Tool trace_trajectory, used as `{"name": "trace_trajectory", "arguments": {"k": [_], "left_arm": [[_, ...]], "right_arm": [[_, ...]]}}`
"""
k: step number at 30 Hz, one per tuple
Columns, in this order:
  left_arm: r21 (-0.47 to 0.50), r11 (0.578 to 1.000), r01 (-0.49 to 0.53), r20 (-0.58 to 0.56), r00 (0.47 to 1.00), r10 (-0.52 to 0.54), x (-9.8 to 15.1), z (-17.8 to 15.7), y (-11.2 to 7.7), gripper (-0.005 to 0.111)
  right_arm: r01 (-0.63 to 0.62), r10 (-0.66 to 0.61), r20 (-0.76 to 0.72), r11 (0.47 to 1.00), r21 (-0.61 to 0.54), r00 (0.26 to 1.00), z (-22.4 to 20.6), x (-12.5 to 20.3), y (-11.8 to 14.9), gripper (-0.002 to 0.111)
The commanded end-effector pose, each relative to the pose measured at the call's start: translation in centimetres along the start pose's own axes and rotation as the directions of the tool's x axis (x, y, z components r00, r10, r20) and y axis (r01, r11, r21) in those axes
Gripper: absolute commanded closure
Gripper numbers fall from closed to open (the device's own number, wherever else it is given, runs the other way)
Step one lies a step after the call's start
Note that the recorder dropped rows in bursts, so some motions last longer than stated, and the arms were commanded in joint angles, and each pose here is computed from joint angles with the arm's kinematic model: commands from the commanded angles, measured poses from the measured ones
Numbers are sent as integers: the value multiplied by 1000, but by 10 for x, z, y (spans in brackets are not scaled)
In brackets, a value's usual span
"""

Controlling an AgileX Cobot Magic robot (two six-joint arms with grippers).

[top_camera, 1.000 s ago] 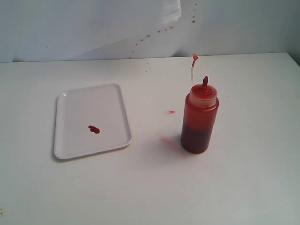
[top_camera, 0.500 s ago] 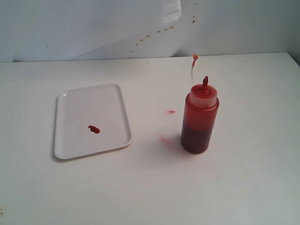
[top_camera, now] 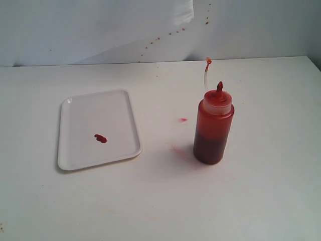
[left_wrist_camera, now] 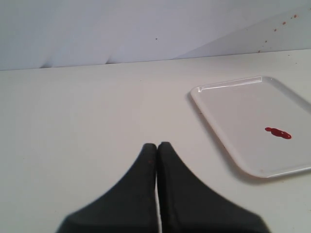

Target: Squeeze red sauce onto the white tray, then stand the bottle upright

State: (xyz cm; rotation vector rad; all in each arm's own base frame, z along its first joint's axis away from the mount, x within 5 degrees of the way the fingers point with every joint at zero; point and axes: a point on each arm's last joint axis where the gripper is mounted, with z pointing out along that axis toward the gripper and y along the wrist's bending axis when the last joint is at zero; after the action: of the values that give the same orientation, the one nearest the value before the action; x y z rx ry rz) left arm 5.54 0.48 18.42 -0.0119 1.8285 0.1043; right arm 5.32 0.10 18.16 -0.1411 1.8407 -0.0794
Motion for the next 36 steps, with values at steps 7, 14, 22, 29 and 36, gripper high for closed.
{"name": "trace_trajectory", "arguments": {"k": [7,14,22,29,36], "left_arm": [[0,1000,9,3,1000,-9,1,0,0,107],[0,1000,6,3,1000,-6,1,0,0,107],[0,1000,6,3,1000,-6,1,0,0,107],[0,1000,9,3,1000,-9,1,0,0,107],[0,1000,9,3,1000,-9,1,0,0,107]], "right_arm": [[-3,3,6,1000,13,1000,0,0,-1,107],[-15,15,9,1000,11,1000,0,0,-1,107],[-32,32,11,999,11,999,0,0,-1,107],[-32,32,11,999,11,999,0,0,-1,107],[-52,43,253,998,29,966,-3,-22,-3,107]]}}
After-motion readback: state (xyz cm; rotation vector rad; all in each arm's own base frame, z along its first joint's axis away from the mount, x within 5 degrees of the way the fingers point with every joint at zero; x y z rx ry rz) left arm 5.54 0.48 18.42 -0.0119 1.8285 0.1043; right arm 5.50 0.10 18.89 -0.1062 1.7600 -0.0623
